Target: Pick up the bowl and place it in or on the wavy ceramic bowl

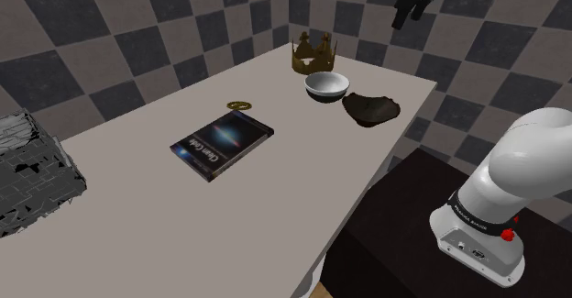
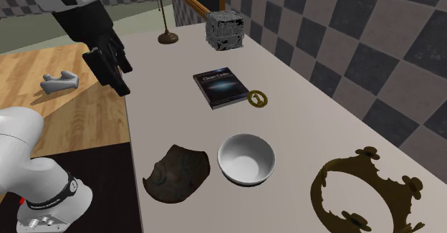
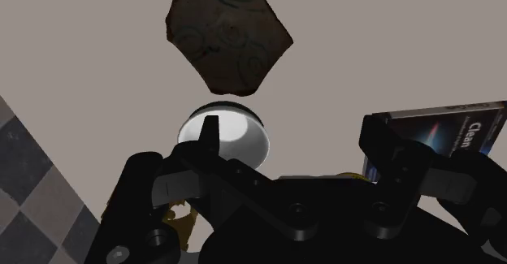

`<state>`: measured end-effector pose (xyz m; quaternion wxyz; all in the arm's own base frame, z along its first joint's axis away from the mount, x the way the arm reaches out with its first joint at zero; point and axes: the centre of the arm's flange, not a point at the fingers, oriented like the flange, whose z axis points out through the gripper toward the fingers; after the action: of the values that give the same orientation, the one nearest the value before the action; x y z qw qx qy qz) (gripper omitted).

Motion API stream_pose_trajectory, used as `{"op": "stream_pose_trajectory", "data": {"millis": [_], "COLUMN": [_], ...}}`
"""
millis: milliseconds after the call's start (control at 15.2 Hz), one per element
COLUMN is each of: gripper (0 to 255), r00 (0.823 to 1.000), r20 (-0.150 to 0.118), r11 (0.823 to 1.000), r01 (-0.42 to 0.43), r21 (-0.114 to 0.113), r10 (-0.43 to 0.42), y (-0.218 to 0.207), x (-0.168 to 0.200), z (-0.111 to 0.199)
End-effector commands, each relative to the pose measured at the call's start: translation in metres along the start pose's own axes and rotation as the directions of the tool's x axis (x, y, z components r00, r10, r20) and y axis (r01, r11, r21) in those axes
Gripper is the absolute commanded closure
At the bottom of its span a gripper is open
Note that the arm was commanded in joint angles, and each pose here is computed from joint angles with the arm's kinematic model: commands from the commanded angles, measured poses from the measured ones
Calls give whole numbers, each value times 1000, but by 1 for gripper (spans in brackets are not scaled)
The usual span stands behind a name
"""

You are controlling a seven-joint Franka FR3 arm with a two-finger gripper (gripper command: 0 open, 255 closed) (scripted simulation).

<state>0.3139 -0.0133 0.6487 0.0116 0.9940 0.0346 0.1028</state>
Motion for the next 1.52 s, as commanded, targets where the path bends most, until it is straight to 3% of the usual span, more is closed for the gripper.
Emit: {"op": "stream_pose_trajectory", "data": {"millis": [0, 1452], "gripper": [0, 0], "r00": [1000, 995], "r20": [0, 100], "r11": [1000, 983], "r01": [0, -38], "r21": [0, 182], "r10": [0, 20], "y": [0, 145], "x": [0, 164], "z": [0, 223]}}
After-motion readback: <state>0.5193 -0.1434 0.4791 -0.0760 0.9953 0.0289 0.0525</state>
